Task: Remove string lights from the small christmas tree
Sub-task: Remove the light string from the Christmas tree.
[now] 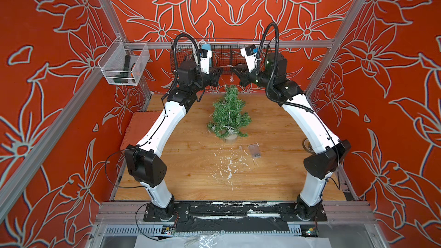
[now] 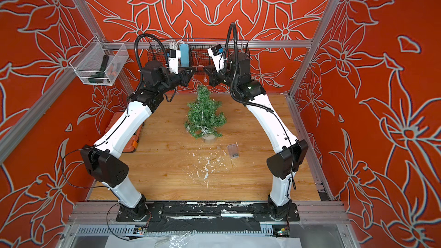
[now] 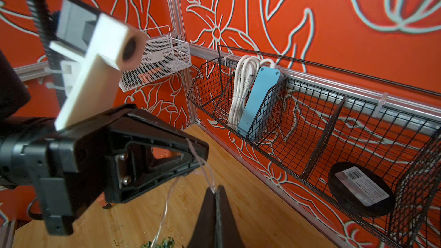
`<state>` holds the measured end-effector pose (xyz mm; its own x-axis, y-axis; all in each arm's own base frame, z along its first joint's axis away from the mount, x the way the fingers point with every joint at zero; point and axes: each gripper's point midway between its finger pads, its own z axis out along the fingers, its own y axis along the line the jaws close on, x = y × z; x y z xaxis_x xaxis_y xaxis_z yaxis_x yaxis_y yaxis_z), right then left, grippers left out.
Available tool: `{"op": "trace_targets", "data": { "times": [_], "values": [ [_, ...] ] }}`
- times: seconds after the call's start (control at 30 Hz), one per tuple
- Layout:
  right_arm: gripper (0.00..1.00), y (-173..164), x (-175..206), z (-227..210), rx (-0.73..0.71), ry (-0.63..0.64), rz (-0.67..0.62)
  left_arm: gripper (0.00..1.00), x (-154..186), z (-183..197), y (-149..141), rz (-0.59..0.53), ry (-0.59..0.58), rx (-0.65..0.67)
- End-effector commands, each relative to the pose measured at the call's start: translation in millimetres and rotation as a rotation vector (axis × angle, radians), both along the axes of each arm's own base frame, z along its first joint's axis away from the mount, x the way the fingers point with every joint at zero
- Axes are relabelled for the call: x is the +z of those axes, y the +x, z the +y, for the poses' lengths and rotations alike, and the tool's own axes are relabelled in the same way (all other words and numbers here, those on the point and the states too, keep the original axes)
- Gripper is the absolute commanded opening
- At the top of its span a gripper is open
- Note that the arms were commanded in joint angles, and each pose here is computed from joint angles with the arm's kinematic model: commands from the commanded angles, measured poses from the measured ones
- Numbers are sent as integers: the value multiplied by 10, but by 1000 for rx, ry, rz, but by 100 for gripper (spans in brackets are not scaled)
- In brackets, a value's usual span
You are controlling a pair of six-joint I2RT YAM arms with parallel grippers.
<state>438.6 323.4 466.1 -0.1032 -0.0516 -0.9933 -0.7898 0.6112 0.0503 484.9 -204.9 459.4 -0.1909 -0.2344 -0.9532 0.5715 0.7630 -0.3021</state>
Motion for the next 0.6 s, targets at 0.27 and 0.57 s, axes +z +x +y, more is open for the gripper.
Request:
{"op": "trace_targets", "data": {
  "times": [0.27, 0.57],
  "values": [
    [53, -203, 484, -301, -89, 86, -81, 0, 739, 367, -392, -130, -57, 141],
    [59, -515, 703, -570, -132, 145, -121, 0, 947, 471, -768, -146, -82, 137]
  ]
}}
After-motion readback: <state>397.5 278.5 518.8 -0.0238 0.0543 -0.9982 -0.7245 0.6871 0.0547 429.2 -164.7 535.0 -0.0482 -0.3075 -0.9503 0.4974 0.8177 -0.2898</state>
